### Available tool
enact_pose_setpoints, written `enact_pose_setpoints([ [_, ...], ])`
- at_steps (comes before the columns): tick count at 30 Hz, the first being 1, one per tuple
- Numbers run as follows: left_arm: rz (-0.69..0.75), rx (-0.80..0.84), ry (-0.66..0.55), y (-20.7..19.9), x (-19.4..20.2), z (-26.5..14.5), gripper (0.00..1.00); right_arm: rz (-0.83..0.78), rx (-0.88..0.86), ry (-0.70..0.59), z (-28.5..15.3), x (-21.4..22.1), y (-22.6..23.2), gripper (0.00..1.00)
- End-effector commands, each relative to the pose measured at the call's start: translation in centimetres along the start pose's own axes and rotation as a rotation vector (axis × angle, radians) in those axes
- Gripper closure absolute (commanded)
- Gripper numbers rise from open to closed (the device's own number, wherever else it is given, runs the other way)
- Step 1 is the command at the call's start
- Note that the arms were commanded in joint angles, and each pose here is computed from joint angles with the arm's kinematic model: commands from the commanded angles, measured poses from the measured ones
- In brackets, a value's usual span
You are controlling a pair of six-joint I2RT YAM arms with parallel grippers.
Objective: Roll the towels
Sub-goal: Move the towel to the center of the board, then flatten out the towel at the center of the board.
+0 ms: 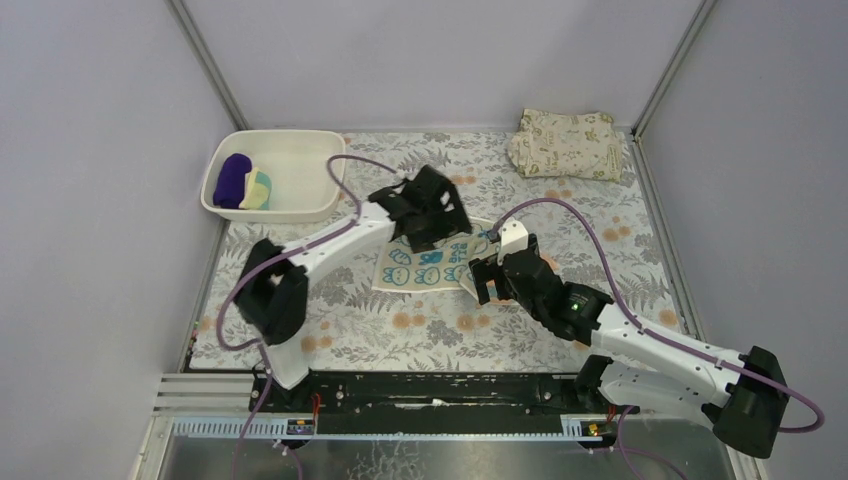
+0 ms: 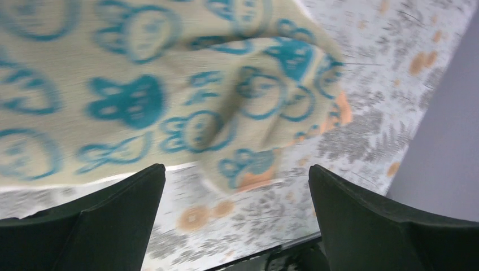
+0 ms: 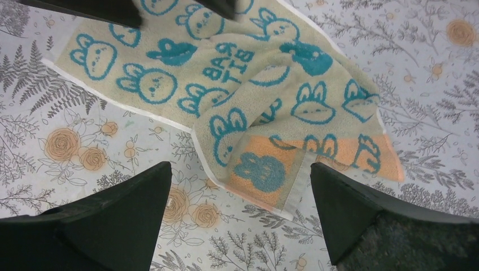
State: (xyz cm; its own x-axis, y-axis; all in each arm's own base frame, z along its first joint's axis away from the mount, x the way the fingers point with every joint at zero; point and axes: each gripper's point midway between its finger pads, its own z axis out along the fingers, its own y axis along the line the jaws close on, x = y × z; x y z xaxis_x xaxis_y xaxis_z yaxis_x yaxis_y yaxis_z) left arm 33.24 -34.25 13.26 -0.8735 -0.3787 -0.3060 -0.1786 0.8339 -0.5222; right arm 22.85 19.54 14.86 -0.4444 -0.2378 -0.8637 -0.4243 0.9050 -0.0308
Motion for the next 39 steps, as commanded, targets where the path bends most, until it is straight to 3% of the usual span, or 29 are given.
enact_pose_setpoints([
  [1,-0.025,-0.095,-0.056,7.0,-1.7,-1.8,0.04,0.077,0.061,0.025,0.4,0.9,-0.8,0.01],
  [9,0.005,-0.342,-0.045,18.4,-1.3,-2.4,0.13,0.212,0.202,0.121,0.9,3.9,-3.9,0.01],
  [14,0.047,-0.483,-0.016,22.3,-1.5,-1.5,0.27,0.293,0.268,0.207,1.4,6.2,-5.9,0.01],
  [23,0.100,-0.582,0.071,25.0,-0.1,0.0,0.46,0.426,0.341,0.336,2.4,9.7,-7.5,0.22],
  [30,0.100,-0.588,0.132,25.9,1.6,-0.1,0.44,0.483,0.346,0.410,3.7,11.5,-8.0,0.31],
  [39,0.098,-0.533,0.063,24.0,0.4,-3.0,0.37,0.515,0.294,0.513,4.0,12.7,-6.4,0.39],
])
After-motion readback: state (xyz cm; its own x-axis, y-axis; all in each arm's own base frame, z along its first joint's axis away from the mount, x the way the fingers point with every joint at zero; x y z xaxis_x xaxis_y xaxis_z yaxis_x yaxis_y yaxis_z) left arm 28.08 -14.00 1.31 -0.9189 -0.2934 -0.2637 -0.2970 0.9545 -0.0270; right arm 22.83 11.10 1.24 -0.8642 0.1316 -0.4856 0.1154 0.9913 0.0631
